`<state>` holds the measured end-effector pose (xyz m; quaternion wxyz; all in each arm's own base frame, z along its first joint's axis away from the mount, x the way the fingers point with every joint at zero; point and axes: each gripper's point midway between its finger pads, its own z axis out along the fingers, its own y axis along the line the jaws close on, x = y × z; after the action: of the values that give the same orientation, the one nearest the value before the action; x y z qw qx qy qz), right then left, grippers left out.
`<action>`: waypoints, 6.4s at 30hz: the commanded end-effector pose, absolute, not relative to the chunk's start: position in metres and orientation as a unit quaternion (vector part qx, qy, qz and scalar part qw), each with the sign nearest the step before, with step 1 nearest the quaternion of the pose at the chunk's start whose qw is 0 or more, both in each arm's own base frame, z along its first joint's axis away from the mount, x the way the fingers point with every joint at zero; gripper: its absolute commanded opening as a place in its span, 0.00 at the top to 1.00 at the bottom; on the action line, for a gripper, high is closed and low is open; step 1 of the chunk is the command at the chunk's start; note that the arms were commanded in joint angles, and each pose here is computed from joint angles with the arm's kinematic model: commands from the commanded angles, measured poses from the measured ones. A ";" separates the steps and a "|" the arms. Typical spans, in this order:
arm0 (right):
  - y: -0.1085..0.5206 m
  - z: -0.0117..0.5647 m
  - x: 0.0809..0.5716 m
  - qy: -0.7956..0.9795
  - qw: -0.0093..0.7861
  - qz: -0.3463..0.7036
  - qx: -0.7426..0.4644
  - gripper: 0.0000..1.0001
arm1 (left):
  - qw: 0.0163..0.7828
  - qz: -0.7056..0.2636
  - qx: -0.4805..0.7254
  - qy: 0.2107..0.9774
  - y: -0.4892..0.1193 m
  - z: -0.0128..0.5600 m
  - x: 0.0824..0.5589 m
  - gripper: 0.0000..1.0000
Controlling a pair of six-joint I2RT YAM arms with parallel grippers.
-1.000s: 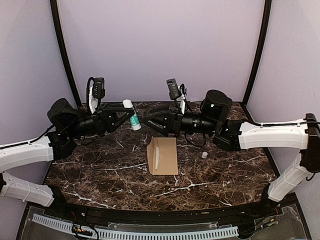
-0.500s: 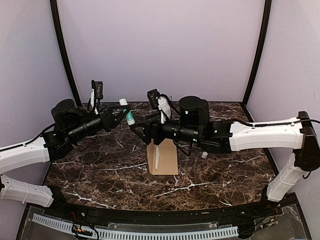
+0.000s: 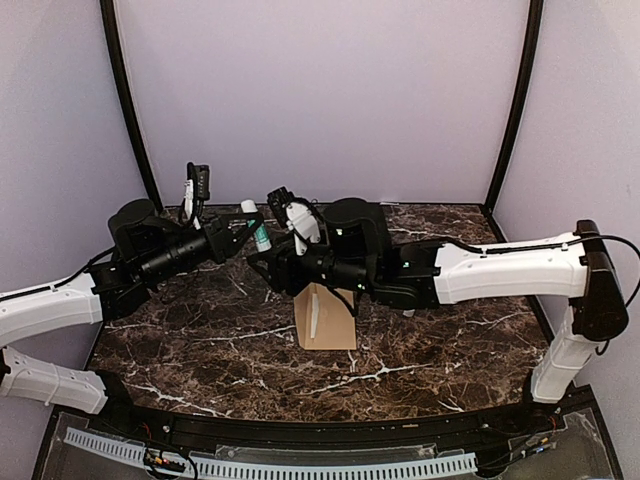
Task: Place the letter into the envelope and seal it
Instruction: Unscrew the solid glue.
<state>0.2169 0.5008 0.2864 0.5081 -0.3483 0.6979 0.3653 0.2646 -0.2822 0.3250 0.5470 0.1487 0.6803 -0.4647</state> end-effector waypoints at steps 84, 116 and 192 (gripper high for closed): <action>0.452 0.323 0.219 0.655 0.504 0.440 -0.351 0.21 | 0.529 -0.524 0.155 0.649 -0.282 0.361 0.252 1.00; 0.486 0.307 0.231 0.680 0.542 0.319 -0.375 0.61 | 0.485 -0.545 0.181 0.660 -0.302 0.353 0.255 1.00; 0.447 0.381 0.195 0.543 0.463 0.646 -0.271 0.26 | 0.544 -0.612 0.194 0.541 -0.280 0.391 0.226 1.00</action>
<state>0.1979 0.4407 0.3566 0.4696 -0.2828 0.5769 0.6056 0.2328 -0.2856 0.3727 0.5256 0.1898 0.5745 -0.5980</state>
